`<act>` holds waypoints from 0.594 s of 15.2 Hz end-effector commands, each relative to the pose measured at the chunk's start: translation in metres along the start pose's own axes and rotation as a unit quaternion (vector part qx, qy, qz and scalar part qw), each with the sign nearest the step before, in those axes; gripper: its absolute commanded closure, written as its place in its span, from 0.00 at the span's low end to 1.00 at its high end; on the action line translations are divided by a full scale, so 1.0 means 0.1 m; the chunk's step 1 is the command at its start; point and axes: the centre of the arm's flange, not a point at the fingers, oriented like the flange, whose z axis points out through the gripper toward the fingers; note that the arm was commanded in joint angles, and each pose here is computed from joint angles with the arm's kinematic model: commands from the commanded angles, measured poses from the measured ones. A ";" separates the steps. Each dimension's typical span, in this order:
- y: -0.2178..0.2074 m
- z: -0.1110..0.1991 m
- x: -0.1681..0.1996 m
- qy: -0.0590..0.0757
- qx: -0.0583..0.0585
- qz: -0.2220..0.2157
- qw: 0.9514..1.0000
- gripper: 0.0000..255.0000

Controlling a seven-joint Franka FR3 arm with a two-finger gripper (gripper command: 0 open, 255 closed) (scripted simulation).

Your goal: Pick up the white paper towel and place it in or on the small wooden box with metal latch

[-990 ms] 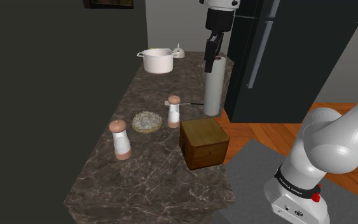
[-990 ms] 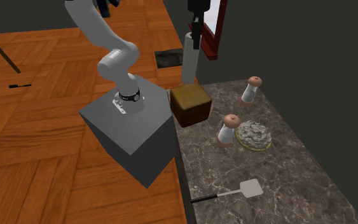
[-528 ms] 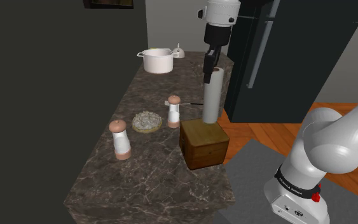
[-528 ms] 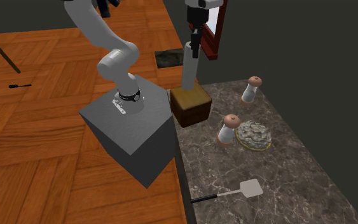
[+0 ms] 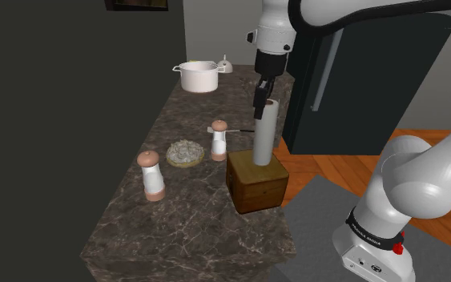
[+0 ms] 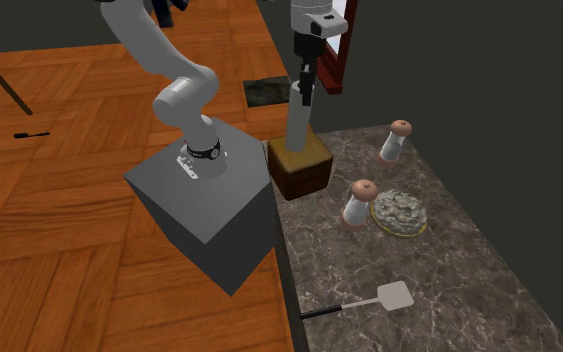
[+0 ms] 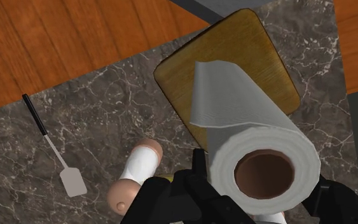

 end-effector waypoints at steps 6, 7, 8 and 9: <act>0.01 0.03 -0.01 0.000 0.000 0.000 1.000 1.00; 0.01 0.03 -0.01 0.000 0.000 0.000 1.000 1.00; 0.01 0.03 -0.01 0.000 0.000 0.000 1.000 0.00; 0.01 0.03 -0.01 0.000 0.000 0.000 1.000 0.00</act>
